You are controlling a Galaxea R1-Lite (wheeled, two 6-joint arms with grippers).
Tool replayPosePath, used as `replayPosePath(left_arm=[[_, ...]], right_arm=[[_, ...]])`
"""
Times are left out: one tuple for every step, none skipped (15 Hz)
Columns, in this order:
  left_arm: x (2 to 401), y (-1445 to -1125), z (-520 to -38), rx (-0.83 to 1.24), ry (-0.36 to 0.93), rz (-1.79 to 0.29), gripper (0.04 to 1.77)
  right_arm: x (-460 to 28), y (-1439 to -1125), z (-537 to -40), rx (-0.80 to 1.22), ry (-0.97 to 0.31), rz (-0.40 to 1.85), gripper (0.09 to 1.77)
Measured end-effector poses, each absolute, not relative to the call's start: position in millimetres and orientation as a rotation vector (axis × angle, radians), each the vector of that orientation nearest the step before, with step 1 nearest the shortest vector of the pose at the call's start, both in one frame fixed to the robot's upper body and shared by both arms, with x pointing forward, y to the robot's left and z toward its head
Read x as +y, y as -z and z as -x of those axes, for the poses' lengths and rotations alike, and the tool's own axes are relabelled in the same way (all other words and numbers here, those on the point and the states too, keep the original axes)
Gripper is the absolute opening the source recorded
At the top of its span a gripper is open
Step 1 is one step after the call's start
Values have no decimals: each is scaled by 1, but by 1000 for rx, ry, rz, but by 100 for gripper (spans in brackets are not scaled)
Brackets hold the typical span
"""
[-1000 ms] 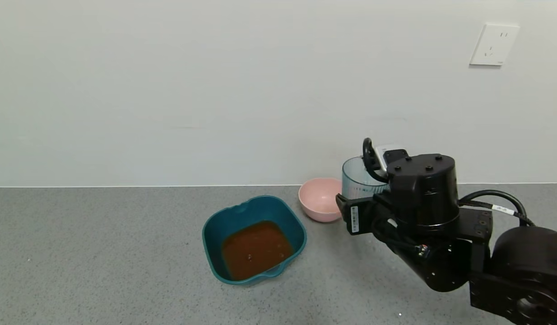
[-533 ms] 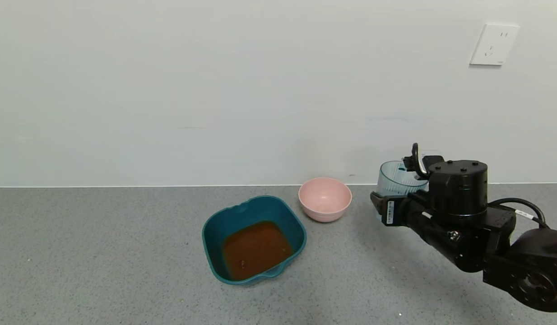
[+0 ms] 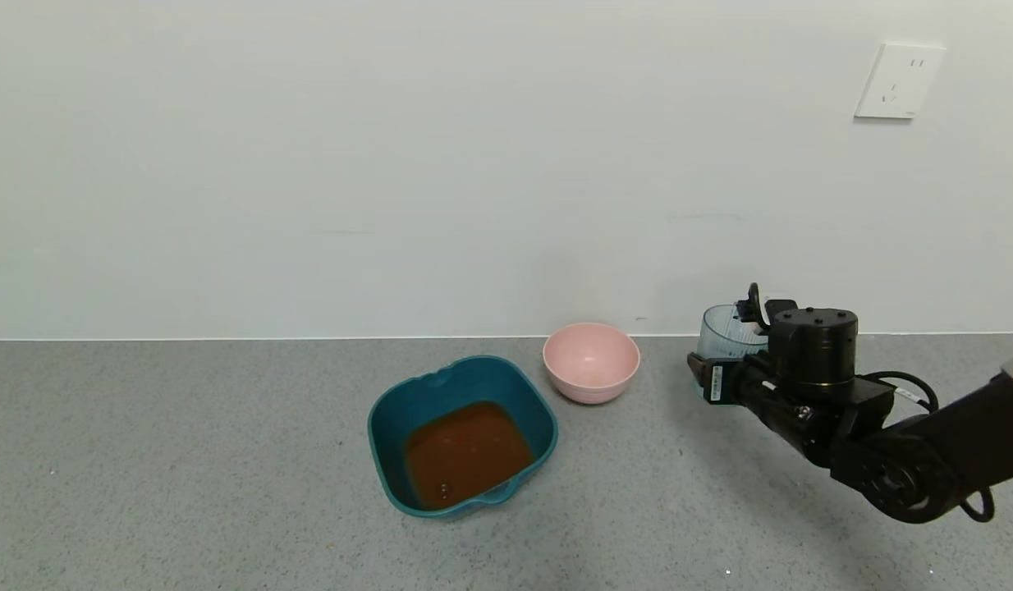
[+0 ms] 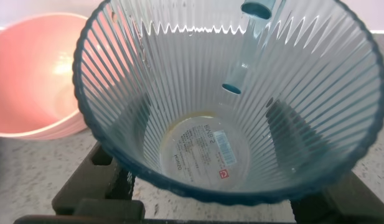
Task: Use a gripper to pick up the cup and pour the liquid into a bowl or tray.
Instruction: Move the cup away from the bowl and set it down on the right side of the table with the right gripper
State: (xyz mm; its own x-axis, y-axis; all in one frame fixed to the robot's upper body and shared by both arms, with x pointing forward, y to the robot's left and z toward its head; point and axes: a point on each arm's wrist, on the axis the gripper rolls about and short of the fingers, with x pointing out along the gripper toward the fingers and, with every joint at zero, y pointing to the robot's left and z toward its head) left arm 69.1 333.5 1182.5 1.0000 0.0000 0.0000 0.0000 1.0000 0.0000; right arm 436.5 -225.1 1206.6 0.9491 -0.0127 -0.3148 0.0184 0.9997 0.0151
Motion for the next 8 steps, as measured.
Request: replayPosePath(left_arm=[[334, -1182, -69, 0, 0, 0, 172], [334, -1182, -69, 0, 0, 0, 172], [334, -1182, -69, 0, 0, 0, 172], [334, -1182, -69, 0, 0, 0, 172], [334, -1182, -69, 0, 0, 0, 172], [334, -1182, -69, 0, 0, 0, 172], [334, -1182, -69, 0, 0, 0, 172], [334, -1182, -69, 0, 0, 0, 172]], right_arm=[[-228, -1201, -445, 327, 24, -16, 134], [-232, -1196, -453, 331, 34, -17, 134], [-234, -1191, -461, 337, 36, -18, 134], [-236, -1187, -466, 343, 31, -19, 134], [-236, -1182, -471, 349, 28, -20, 134], [-237, -1178, -474, 355, 30, -19, 134], [-237, -1175, -477, 359, 32, -17, 134], [-237, -1171, -480, 364, 34, -10, 134]])
